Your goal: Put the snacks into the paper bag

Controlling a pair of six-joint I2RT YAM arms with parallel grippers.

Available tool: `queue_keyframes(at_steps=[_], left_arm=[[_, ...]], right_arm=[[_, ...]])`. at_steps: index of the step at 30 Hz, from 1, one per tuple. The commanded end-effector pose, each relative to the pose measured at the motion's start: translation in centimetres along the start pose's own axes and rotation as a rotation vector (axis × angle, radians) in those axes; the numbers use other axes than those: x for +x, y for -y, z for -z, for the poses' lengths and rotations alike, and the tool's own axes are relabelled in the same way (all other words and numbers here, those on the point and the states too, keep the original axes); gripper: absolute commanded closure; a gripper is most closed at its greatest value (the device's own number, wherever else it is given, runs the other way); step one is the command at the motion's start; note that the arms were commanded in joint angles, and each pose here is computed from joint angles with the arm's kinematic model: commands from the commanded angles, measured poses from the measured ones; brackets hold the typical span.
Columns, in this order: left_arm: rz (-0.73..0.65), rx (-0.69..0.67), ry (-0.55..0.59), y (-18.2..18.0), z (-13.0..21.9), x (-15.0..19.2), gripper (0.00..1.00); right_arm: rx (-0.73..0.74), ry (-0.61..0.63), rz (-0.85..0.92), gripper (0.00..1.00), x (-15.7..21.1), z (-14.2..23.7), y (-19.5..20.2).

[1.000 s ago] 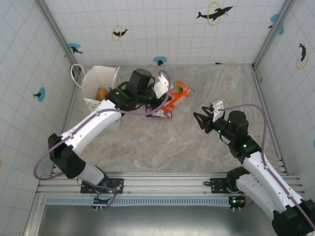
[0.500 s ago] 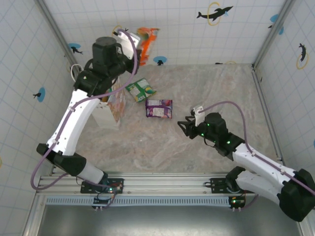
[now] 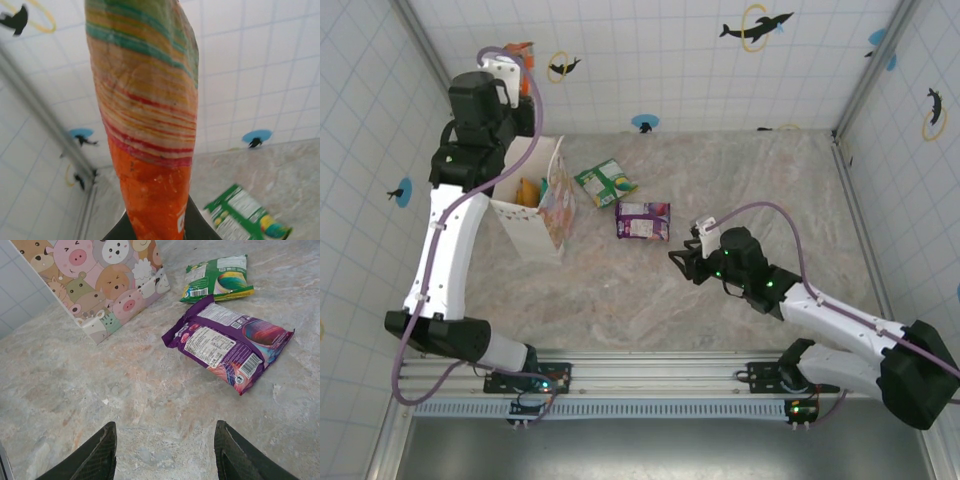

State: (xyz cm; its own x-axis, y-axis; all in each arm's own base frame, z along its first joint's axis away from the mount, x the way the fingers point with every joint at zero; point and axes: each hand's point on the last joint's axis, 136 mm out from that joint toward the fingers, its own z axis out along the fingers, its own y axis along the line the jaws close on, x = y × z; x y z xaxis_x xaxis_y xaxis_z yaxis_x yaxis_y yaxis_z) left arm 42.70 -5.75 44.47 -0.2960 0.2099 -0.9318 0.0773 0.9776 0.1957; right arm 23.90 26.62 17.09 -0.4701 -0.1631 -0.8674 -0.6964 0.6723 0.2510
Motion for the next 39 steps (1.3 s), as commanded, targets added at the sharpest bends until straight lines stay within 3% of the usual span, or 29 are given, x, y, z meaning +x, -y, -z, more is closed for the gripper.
queue_keyframes(at_steps=[1,9,14,25,26,28,33,39], left_arm=[[0.021,-0.039,-0.151,-0.9,1.0,3.8,0.99],[0.055,0.024,-0.331,0.7,1.4,8.9,0.98],[0.046,-0.015,-0.433,0.3,0.9,11.5,0.98],[0.028,-0.077,-0.528,-0.3,0.0,13.6,0.92],[0.029,-0.081,-0.53,-0.3,-0.1,13.6,0.9],[0.039,-0.093,-0.506,-0.6,0.0,12.9,0.73],[0.117,-0.032,-0.371,0.0,0.9,9.3,0.47],[0.229,0.122,-0.234,2.2,3.0,6.1,0.44]], right_arm=[[-0.003,0.037,0.016,0.47,-2.1,0.0,-0.5],[-0.006,0.017,-0.007,0.47,-1.3,-0.4,-0.6],[-0.006,0.011,-0.005,0.47,-1.3,-0.6,-0.8],[0.003,0.009,-0.002,0.46,-1.3,-0.5,-0.8],[0.004,0.008,-0.003,0.46,-1.3,-0.5,-0.8],[0.01,0.01,-0.008,0.46,-1.4,-0.5,-0.7],[0.024,0.006,-0.012,0.45,-1.8,-0.5,-0.6],[0.021,0.003,-0.036,0.45,-1.9,-0.7,-0.7]])
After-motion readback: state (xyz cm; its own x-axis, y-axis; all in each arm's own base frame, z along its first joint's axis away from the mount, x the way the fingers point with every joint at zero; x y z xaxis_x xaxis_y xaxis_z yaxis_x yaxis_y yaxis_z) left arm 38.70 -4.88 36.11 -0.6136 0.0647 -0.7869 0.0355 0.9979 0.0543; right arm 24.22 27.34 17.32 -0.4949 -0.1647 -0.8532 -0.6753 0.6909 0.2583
